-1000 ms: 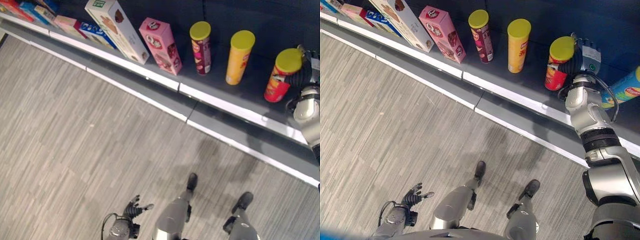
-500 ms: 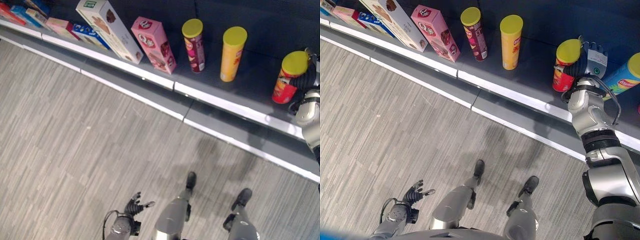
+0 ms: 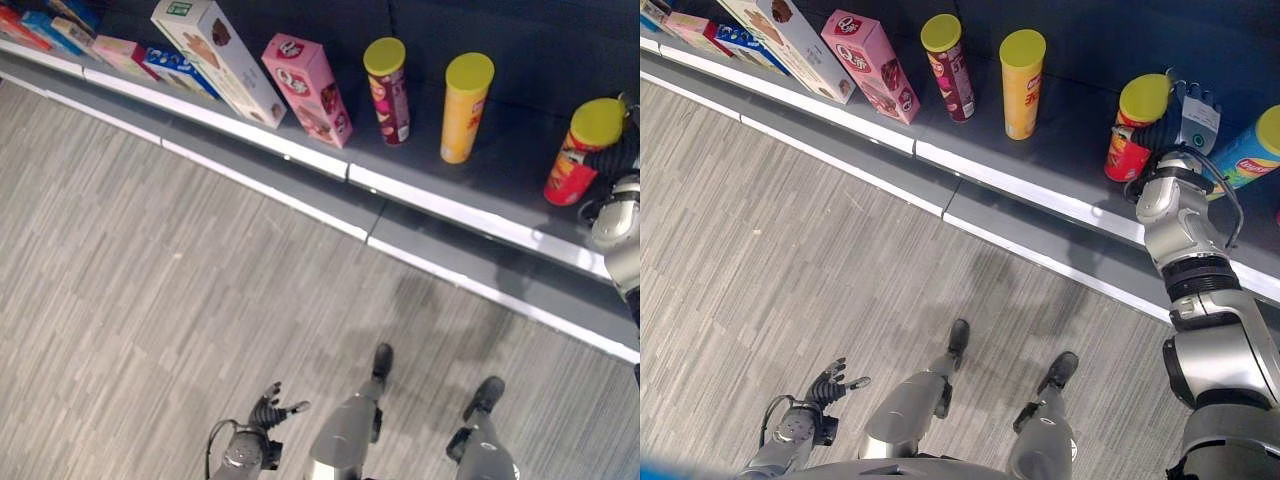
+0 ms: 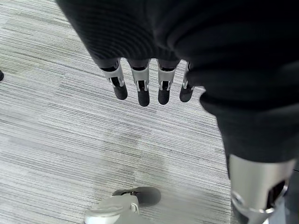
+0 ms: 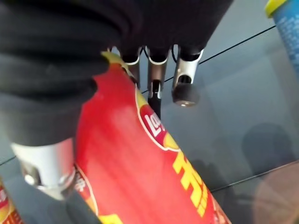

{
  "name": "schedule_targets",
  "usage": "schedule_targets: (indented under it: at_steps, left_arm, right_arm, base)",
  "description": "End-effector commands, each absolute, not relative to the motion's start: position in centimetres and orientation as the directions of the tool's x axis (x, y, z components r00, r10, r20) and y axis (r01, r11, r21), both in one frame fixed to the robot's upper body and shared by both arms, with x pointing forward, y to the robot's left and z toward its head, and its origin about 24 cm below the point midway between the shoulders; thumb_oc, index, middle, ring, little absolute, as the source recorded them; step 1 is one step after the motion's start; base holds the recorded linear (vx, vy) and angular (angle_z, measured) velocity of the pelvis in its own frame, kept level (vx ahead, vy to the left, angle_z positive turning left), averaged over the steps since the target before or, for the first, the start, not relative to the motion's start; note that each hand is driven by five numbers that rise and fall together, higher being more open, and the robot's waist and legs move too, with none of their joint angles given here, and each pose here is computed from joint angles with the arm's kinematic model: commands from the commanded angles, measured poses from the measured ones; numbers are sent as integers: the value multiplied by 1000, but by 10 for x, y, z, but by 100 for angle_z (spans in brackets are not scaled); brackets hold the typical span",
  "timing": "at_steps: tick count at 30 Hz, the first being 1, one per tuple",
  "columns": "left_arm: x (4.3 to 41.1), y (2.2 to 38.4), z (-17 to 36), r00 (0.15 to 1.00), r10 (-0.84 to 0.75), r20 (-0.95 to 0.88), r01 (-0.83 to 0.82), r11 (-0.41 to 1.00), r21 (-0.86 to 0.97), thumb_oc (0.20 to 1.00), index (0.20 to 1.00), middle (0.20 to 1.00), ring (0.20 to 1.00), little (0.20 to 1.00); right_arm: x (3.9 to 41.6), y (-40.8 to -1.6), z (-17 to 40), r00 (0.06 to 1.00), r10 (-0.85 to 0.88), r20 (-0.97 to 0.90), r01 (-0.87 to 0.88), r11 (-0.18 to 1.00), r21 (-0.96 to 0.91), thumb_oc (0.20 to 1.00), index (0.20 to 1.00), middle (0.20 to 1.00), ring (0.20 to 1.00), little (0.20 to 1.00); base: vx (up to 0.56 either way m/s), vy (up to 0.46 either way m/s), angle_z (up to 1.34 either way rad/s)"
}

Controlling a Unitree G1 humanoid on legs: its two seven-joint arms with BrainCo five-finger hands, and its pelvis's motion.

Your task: Put the goods on the table back onto the shelves and tidy them up.

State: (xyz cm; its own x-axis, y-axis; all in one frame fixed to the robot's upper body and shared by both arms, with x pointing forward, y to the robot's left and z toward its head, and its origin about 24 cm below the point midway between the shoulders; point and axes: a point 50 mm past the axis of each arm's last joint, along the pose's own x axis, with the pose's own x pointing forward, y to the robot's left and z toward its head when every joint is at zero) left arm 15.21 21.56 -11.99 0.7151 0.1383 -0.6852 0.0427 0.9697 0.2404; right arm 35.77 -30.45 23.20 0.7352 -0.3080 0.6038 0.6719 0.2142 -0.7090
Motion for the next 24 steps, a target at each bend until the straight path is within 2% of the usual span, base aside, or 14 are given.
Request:
schedule_targets:
  at_steps: [1, 24]
  left_arm:
    - [155, 219, -119, 717, 138, -683, 69, 962, 266, 1000, 1000, 1000, 1000, 1000]
    - [158, 217, -117, 732, 136, -668, 67, 961, 269, 1000, 1000, 1000, 1000, 1000]
  right_arm:
    - [357, -295, 278, 612, -284, 738, 791, 226, -569, 200, 200, 200, 200, 200]
    - [362, -300, 269, 621, -351, 701, 784, 268, -561, 200, 200, 200, 200, 200]
  base:
    - [0, 0, 0]
    - [0, 0, 0]
